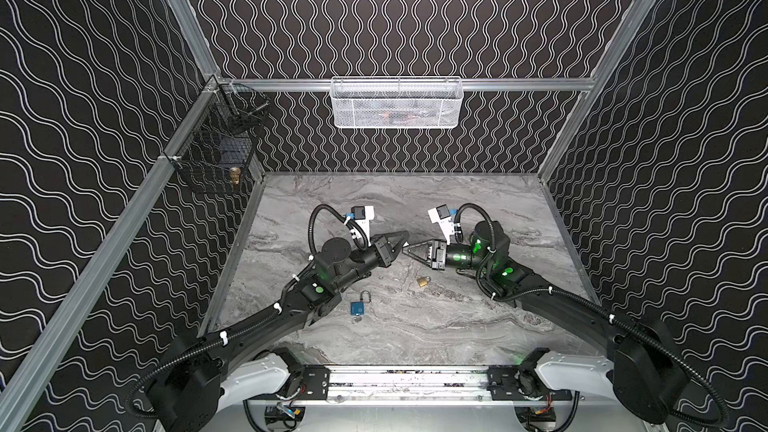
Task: Unlock with the key
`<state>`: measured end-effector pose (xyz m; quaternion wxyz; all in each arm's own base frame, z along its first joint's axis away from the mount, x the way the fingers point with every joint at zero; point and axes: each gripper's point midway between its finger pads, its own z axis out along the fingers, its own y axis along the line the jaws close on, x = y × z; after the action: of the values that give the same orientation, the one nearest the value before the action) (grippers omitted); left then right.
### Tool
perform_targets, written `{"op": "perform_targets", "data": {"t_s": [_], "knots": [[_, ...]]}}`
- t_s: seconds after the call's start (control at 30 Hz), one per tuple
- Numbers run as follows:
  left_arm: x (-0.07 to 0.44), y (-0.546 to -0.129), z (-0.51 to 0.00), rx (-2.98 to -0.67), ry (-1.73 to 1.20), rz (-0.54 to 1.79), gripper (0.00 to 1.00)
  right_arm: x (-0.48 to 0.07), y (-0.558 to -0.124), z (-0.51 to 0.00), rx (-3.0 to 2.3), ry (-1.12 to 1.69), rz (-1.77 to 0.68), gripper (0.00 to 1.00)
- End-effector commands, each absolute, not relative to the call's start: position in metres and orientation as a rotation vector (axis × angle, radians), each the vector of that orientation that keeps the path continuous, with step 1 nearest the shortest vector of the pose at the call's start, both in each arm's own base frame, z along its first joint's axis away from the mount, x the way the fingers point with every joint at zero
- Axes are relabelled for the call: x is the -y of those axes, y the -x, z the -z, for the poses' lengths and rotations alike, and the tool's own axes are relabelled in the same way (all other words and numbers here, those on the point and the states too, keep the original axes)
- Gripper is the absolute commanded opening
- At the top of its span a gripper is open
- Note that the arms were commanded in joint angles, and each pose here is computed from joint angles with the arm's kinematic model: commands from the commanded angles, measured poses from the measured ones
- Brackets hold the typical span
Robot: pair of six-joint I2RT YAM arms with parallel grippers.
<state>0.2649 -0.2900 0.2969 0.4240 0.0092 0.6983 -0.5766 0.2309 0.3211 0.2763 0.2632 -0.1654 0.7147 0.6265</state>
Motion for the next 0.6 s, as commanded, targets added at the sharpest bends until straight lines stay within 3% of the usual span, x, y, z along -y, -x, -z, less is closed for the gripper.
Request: {"op": "perform_targets", "data": {"t_s": [0.0, 0.27, 0.37, 0.57], "knots": [[0.29, -0.263, -0.312, -1.685, -0.061, 1.451, 0.0, -0.321, -0.23, -0.289, -1.866, 0.467, -1.702, 0.02], [0.291, -0.255, -0.322, -1.648, -0.118, 1.474, 0.0, -0.316, -0.23, -0.287, -1.874, 0.462, -1.657, 0.0], [0.289, -0.253, -0.325, -1.644, -0.124, 1.464, 0.21, -0.313, -0.23, -0.281, -1.894, 0.466, -1.614, 0.0], [0.281, -0.254, -0.315, -1.74, -0.116, 1.359, 0.52, -0.3, -0.229, -0.265, -1.951, 0.48, -1.466, 0.0]]}}
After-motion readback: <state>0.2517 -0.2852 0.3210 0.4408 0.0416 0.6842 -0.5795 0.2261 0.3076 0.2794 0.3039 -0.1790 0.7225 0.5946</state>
